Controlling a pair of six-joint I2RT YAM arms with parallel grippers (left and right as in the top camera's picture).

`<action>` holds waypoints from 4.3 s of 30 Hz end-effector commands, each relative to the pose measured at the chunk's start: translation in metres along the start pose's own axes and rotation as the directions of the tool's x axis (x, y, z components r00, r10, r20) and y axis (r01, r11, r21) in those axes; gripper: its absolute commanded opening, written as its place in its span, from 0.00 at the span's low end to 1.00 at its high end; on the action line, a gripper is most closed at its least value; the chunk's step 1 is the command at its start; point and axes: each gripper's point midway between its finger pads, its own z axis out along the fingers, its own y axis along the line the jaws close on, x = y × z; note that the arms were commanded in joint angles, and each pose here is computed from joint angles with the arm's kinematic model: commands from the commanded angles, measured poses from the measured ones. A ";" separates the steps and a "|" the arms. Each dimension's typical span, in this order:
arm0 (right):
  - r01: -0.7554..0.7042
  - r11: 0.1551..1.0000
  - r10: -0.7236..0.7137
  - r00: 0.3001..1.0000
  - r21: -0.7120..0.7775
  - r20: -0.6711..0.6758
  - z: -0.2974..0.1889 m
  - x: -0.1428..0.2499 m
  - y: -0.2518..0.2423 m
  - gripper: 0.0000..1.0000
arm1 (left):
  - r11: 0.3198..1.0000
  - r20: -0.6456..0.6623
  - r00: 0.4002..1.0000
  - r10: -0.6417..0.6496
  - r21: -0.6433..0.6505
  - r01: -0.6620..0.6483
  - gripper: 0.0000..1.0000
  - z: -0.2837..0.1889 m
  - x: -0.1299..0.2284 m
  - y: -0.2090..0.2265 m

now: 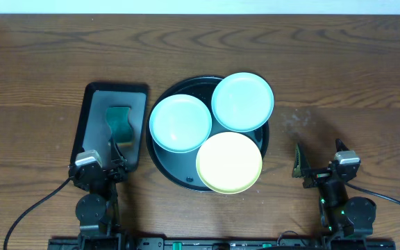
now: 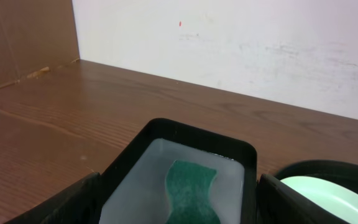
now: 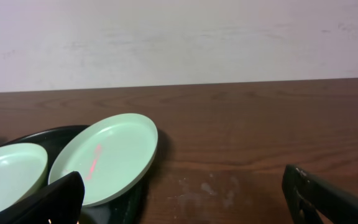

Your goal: Clean dirty plates on tray and stack at the side

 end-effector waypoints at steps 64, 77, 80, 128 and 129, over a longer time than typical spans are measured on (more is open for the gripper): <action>-0.007 1.000 0.007 1.000 -0.007 -0.003 0.000 0.001 0.001 0.99 | 1.000 -0.047 0.999 0.022 -0.019 -0.023 0.79 0.001 0.017 0.005; -0.006 1.000 0.006 1.000 -0.006 -0.002 0.000 0.001 0.001 0.99 | 1.000 -0.047 0.999 0.022 -0.019 -0.022 0.79 0.001 0.017 0.005; -0.006 1.000 0.006 1.000 0.003 -0.002 0.000 0.001 0.000 0.99 | 1.000 -0.047 0.999 0.022 -0.019 -0.023 0.79 0.001 0.017 0.005; -0.116 0.972 -0.009 0.854 -0.207 -0.519 0.115 -0.146 0.043 0.99 | 0.995 -0.730 0.676 0.101 0.083 -0.059 0.79 0.038 -0.148 -0.059; -0.133 0.968 -0.011 0.822 -0.211 -0.569 0.116 -0.141 0.044 0.99 | 0.994 -0.763 0.639 0.102 0.094 -0.046 0.79 0.040 -0.143 -0.063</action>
